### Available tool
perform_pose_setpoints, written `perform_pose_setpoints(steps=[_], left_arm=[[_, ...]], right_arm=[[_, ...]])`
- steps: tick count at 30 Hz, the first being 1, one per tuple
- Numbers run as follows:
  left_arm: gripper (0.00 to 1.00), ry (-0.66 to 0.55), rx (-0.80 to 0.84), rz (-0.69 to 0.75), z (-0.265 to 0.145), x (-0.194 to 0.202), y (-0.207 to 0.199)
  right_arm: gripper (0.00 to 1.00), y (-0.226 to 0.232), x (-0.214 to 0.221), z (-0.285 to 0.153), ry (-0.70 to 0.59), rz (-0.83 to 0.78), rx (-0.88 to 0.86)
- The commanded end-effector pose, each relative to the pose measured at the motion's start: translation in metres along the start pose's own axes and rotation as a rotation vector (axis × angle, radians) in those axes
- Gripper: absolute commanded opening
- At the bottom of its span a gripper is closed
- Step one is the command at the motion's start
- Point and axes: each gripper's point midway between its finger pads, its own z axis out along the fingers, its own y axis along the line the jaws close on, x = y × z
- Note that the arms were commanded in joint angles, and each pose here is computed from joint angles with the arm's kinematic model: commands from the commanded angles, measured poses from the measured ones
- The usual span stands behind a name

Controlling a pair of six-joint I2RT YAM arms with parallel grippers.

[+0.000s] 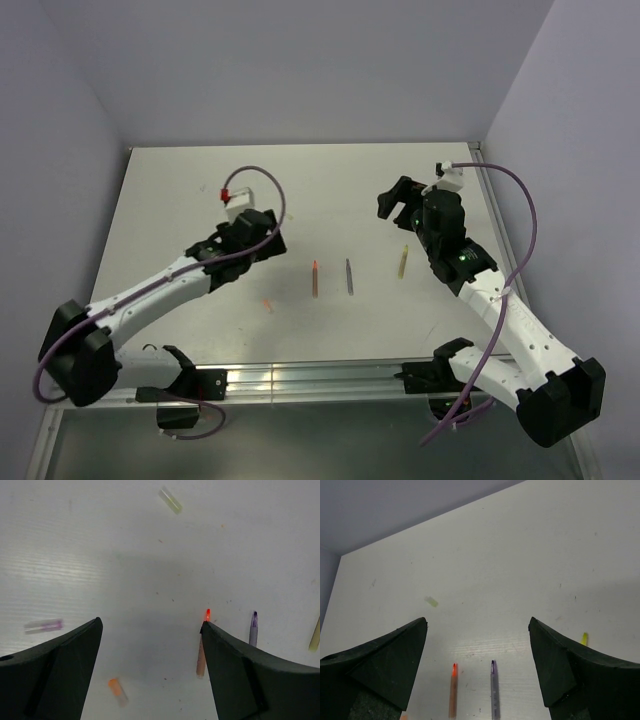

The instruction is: Insert the pens into the pen caps

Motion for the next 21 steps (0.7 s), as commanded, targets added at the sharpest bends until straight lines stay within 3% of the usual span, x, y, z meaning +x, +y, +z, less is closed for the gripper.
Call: perform_pose_setpoints(steps=[1, 7, 21], left_arm=[[0.85, -0.017, 0.032, 0.075, 0.002, 0.015, -0.048], [0.81, 0.034, 0.036, 0.154, 0.020, 0.049, -0.078], [0.71, 0.162, 0.049, 0.287, 0.049, 0.111, -0.103]], right_arm=[[0.90, -0.002, -0.001, -0.001, -0.002, -0.004, 0.009], [0.89, -0.003, -0.003, -0.007, -0.006, -0.010, 0.009], [0.89, -0.010, -0.004, -0.012, -0.011, -0.012, 0.038]])
